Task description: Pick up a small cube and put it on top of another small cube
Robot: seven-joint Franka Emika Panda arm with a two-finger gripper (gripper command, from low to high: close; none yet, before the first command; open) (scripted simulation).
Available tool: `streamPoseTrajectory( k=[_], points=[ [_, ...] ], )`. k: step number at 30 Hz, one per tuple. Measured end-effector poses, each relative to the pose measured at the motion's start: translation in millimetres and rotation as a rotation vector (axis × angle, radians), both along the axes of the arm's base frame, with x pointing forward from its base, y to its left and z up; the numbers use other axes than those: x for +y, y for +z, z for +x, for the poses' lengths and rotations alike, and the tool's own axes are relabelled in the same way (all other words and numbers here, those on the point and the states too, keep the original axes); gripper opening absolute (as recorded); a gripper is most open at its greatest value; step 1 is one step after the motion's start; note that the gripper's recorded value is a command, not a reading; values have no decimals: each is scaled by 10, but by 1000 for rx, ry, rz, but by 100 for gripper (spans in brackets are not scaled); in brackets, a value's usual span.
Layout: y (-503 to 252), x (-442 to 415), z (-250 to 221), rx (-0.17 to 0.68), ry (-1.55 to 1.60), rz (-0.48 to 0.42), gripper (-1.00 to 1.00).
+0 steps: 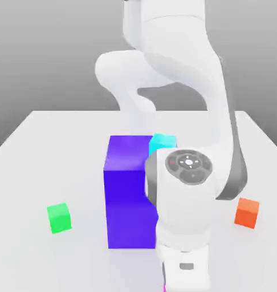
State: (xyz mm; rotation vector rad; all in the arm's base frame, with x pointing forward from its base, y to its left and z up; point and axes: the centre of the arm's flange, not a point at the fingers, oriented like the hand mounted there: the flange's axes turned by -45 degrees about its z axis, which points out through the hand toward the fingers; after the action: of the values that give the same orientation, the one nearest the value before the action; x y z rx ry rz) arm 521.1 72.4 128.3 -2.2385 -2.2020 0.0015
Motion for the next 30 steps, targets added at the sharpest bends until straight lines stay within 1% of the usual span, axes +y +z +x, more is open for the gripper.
streamPoseTrajectory(
  k=[5, 7, 10, 13, 16, 18, 23, 24, 26, 30],
  points=[
    [512, 2, 4, 0, 1, 0, -100],
    [826, -87, 102, -40, -39, 27, -100],
    [1229, -645, 82, -98, -86, 43, -100],
    [1449, -1384, -209, -120, -104, 25, -100],
    [1562, -2231, -717, -126, -153, 6, -100],
    [1523, -2568, -1097, -106, -150, -7, -100],
    [1327, -2774, -1904, -46, -28, -6, -100],
    [1246, -2781, -2064, -24, -2, -4, -100],
    [1112, -2758, -2168, -7, 23, 19, -100],
    [888, -2714, -2168, -5, 34, 64, -100]
  ],
)
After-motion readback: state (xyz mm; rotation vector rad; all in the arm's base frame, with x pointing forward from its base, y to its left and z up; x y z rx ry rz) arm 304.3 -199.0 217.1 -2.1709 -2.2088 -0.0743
